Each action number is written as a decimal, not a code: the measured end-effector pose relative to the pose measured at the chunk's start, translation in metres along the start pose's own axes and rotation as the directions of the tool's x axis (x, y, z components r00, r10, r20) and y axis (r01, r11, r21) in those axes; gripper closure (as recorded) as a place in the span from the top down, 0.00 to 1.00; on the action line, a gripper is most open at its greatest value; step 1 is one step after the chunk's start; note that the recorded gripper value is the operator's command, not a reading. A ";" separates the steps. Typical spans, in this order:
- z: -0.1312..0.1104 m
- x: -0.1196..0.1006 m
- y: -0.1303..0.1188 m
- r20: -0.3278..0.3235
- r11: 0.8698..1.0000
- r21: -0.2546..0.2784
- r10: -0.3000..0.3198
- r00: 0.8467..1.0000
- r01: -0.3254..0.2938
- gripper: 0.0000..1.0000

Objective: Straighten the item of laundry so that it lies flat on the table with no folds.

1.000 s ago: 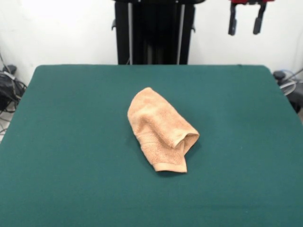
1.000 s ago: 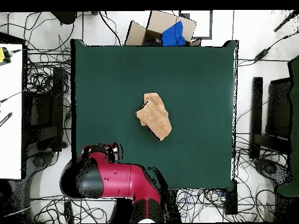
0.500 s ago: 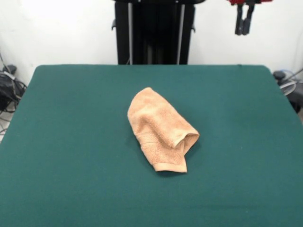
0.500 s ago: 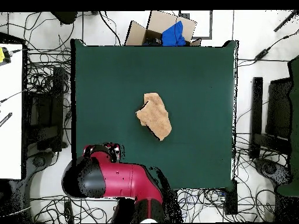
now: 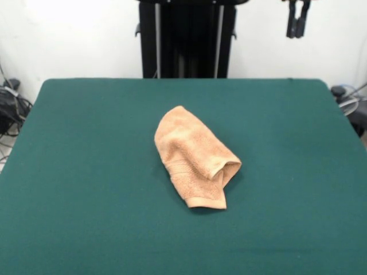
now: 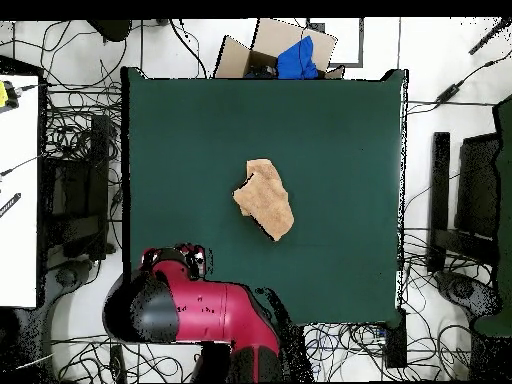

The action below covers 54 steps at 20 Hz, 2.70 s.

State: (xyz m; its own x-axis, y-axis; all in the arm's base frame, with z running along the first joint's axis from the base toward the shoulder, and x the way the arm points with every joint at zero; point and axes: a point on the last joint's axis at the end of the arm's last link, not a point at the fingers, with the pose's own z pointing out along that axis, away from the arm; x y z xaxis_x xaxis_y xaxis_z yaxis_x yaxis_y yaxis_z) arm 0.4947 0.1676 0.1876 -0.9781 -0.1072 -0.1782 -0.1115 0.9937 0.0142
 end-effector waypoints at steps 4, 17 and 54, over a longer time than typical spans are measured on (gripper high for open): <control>-0.004 -0.002 0.000 0.010 1.000 0.001 0.000 1.000 0.000 0.00; -0.005 -0.003 -0.003 0.013 1.000 0.002 0.009 1.000 -0.009 0.00; -0.005 -0.007 -0.028 0.012 0.998 0.007 0.061 0.998 -0.061 0.00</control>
State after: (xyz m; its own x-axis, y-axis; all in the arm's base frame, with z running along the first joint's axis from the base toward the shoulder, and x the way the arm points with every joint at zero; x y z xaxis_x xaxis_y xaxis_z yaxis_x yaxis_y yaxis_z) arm 0.5043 0.1401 0.1931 -0.9810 -0.0459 -0.1884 -0.0501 0.9986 0.0179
